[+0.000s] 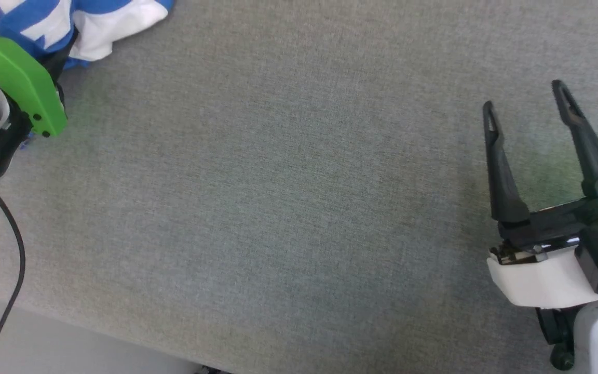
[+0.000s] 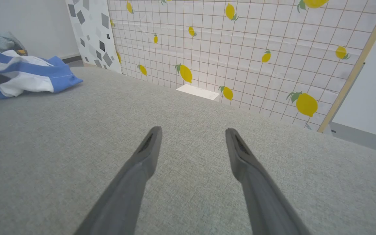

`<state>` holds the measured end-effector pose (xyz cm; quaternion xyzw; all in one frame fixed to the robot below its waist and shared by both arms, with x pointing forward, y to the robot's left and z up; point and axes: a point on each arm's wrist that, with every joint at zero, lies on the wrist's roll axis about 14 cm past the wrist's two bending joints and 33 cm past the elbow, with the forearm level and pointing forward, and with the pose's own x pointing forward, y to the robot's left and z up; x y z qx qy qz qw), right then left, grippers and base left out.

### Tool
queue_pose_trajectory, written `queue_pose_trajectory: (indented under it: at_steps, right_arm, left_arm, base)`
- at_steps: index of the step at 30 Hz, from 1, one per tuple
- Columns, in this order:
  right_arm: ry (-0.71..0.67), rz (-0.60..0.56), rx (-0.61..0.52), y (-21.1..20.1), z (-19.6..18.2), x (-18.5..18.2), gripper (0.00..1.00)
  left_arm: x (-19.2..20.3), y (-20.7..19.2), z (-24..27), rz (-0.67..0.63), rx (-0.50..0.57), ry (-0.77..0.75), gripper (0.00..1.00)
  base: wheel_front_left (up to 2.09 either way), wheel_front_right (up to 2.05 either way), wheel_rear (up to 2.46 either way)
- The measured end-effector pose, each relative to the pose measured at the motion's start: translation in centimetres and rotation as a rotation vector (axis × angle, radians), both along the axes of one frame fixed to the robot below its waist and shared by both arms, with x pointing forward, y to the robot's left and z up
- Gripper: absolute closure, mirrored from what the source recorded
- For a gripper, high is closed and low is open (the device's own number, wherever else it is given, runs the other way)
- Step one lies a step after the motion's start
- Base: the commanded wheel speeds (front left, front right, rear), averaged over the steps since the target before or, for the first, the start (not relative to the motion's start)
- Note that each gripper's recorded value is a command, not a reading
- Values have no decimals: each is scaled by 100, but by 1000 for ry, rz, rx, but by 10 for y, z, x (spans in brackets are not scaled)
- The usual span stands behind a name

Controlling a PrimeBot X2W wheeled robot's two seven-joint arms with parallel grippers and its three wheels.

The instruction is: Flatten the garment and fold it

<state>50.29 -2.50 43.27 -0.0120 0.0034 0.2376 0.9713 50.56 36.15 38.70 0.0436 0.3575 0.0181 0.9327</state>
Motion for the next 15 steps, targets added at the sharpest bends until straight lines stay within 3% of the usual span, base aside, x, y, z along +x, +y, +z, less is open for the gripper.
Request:
queue_pose_trajectory:
  at_steps: [6, 15]
  right_arm:
    - [-36, 6, 34, 2, 18, -6, 0]
    - [-108, -54, 91, -21, 58, -15, 0]
  left_arm:
    - [-6, 30, 41, 38, 62, -75, 100]
    - [-2, 44, 147, 43, 92, -338, 100]
  base:
    - [0, 0, 0]
    - [0, 0, 0]
